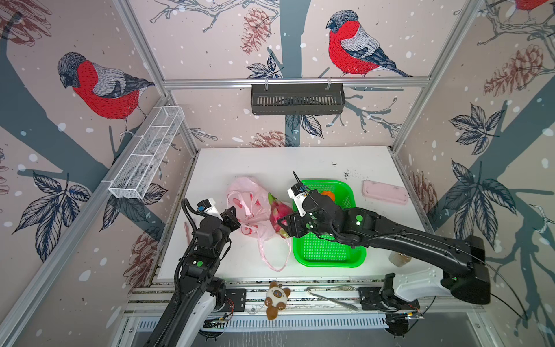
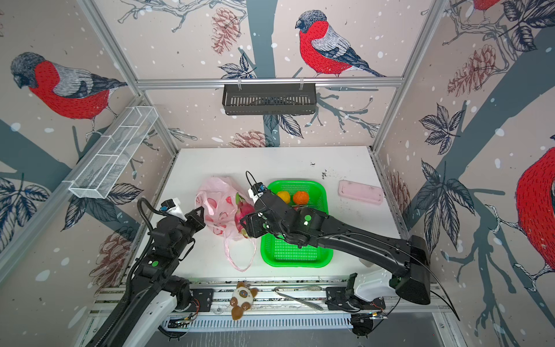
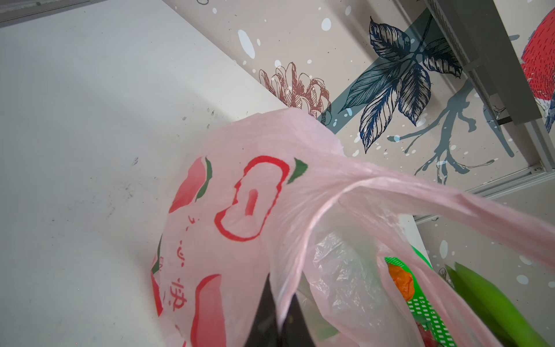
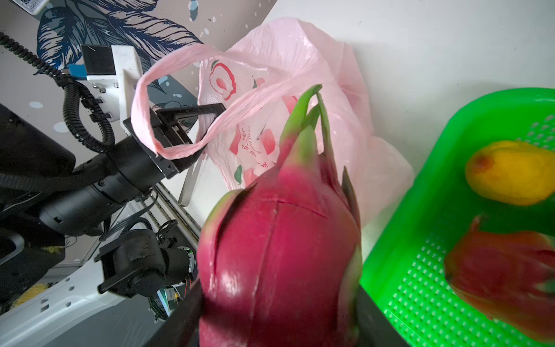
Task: Untie the knot of the plastic bag and take out the fruit
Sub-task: 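Lift the dragon fruit out of the bag toward the green basket with the right gripper, then lower the dragon fruit into the basket and open the right gripper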
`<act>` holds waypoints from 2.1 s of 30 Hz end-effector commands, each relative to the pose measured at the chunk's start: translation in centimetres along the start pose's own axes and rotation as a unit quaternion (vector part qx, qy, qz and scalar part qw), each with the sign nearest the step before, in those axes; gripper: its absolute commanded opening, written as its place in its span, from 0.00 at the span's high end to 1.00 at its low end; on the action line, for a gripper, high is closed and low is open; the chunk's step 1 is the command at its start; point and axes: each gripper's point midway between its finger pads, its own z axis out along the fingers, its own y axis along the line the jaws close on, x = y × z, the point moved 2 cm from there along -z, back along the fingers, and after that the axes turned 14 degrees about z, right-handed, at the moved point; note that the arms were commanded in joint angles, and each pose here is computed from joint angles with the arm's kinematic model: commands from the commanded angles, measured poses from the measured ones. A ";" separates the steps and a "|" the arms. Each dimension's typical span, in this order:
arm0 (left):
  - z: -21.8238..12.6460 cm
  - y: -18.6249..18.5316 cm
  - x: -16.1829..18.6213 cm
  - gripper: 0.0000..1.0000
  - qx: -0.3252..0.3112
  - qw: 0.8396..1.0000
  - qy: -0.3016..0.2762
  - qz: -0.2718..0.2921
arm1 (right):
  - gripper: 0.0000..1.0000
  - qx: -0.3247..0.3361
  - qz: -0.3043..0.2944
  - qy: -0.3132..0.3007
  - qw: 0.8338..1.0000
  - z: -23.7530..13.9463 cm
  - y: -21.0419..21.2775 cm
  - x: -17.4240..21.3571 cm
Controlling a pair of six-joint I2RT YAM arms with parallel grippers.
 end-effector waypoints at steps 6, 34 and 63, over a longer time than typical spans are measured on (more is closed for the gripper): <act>0.0 -0.1 -1.4 1.00 -0.007 1.000 -0.028 -0.001 | 0.70 0.039 0.031 -0.078 0.996 -4.9 -3.3 -1.3; 0.3 0.0 -0.3 1.00 0.000 1.000 -0.010 0.004 | 0.73 0.220 0.113 -0.056 0.967 -1.3 -11.0 5.6; 0.2 -0.2 0.0 1.00 0.007 1.000 -0.004 0.008 | 0.67 0.322 0.277 -0.100 0.900 -0.7 -21.6 8.7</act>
